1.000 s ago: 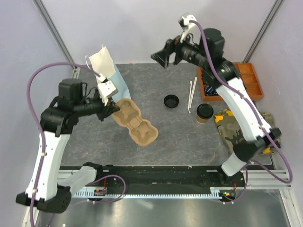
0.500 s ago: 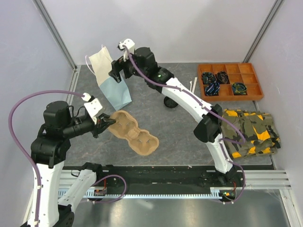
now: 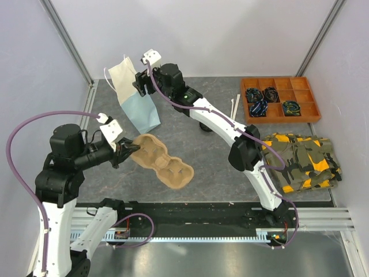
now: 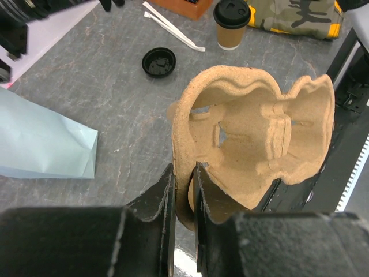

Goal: Pack the takeout coffee

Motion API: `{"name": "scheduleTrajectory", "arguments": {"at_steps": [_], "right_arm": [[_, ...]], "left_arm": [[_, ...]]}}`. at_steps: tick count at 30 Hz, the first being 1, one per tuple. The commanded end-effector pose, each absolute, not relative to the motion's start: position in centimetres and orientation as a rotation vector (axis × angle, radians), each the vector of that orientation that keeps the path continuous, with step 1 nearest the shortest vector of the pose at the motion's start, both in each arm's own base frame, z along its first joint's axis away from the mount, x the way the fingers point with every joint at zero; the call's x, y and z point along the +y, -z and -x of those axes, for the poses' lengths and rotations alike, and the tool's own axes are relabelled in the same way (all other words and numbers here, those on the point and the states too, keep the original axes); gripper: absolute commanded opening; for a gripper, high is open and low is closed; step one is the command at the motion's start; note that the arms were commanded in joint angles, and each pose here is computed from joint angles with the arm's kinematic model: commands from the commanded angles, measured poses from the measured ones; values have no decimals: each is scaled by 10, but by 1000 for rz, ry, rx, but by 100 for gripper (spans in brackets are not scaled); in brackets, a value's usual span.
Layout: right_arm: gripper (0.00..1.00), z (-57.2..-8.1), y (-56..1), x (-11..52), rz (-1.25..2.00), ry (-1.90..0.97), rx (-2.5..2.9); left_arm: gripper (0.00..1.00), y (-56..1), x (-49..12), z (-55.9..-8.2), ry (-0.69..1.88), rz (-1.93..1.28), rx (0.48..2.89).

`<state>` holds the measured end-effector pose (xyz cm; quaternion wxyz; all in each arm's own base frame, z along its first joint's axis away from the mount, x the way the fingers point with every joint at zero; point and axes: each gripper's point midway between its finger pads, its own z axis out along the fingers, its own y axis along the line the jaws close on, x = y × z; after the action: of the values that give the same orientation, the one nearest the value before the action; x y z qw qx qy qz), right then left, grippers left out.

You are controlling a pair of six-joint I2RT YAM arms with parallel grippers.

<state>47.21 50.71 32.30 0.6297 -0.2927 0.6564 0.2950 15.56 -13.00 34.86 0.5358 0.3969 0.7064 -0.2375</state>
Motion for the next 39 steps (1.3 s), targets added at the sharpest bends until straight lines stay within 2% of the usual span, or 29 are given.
{"name": "scheduleTrajectory", "arguments": {"at_steps": [1,2,3,5,7,10,11,23,31,32,35,39], "right_arm": [[67,-472,-330,512,666,-697,1462],[63,-470,-326,514,672,-702,1470],[53,-468,-321,516,677,-707,1483],[41,-466,-320,517,686,-707,1488],[36,-465,-317,516,696,-698,1501],[12,-464,-319,509,696,-674,1517],[0,-462,-324,507,691,-670,1517],[0,-411,-380,459,632,-738,1577],[0,-371,-353,436,693,-799,1716],[8,-370,-353,434,692,-788,1728],[55,-380,-366,434,622,-780,1713],[70,-397,-374,445,510,-813,1688]], "left_arm": [[2,-382,-129,-159,546,-891,1624],[2,-385,-130,-160,553,-887,1624],[2,-388,-131,-162,558,-881,1622],[2,-398,-131,-164,554,-862,1602],[2,-404,-131,-168,554,-835,1602],[2,-418,-130,-174,552,-789,1591],[2,-422,-129,-176,547,-775,1586],[2,-508,-106,-204,407,-551,1478],[2,-511,-86,-214,283,-484,1488],[2,-512,-80,-216,253,-458,1487],[2,-514,-68,-221,209,-375,1502],[2,-527,-61,-223,191,-318,1466]]}}
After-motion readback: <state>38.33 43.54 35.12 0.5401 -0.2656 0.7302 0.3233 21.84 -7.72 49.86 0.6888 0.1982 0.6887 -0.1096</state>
